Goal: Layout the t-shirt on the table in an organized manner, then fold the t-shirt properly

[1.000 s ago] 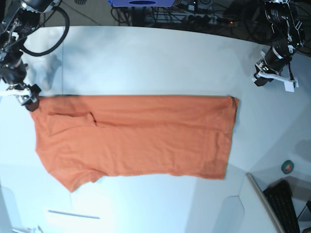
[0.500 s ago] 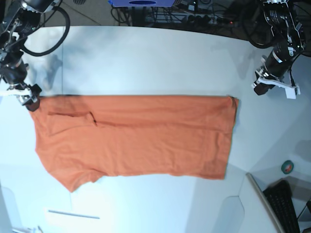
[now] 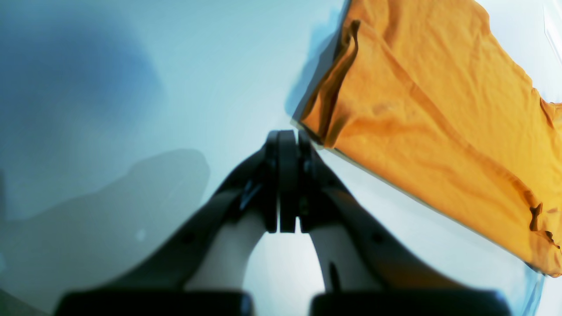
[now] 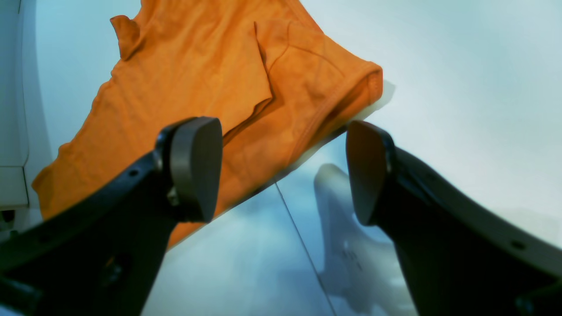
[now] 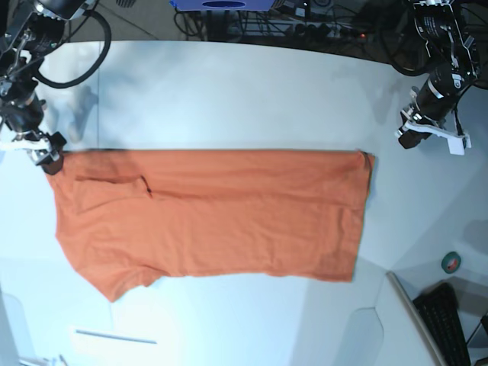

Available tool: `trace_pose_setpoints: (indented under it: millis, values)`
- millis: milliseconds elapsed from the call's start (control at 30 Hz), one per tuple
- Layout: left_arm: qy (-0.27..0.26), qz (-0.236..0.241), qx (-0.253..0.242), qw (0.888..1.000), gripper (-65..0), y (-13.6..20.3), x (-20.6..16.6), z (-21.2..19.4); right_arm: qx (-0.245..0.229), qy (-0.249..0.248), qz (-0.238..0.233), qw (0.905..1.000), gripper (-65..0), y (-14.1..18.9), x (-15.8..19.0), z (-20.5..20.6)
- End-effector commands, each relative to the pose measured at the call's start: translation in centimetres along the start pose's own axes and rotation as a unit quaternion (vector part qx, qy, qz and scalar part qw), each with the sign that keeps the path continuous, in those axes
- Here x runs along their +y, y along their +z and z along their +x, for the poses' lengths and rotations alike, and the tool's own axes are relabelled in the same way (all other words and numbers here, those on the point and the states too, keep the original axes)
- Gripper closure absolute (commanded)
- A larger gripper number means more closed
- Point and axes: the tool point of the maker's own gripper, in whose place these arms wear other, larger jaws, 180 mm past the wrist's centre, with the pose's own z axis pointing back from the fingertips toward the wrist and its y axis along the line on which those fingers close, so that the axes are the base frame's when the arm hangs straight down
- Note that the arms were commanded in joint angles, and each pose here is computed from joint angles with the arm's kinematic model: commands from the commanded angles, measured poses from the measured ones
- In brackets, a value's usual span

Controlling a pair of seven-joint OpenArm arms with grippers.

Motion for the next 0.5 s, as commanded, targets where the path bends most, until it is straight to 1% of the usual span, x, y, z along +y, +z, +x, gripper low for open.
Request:
trace_pose_setpoints:
  millis: [0, 167, 333, 467]
  values:
    - [-0.006, -0.005, -0.020, 1.000, 0.0, 0.2, -0.2, 1.4, -0.019, 0.002, 0.013, 0.9997, -41.7, 0.1, 0.8, 1.1]
    - [-0.006, -0.006, -0.019, 1.000, 0.0, 0.2, -0.3, 1.3, -0.019, -0.003, 0.016, 0.9997, -41.7, 0.1, 1.1, 0.8]
    - [-0.013, -0.017, -0.035, 0.999, 0.0, 0.2, -1.3, 2.6, -0.016, -0.005, 0.015, 0.9997, -41.7, 0.0, 1.1, 0.6]
    - [-0.011, -0.016, -0.035, 0.999, 0.0, 0.1, -1.3, 2.6, -0.016, -0.005, 0.015, 0.9997, -41.7, 0.0, 1.1, 0.6]
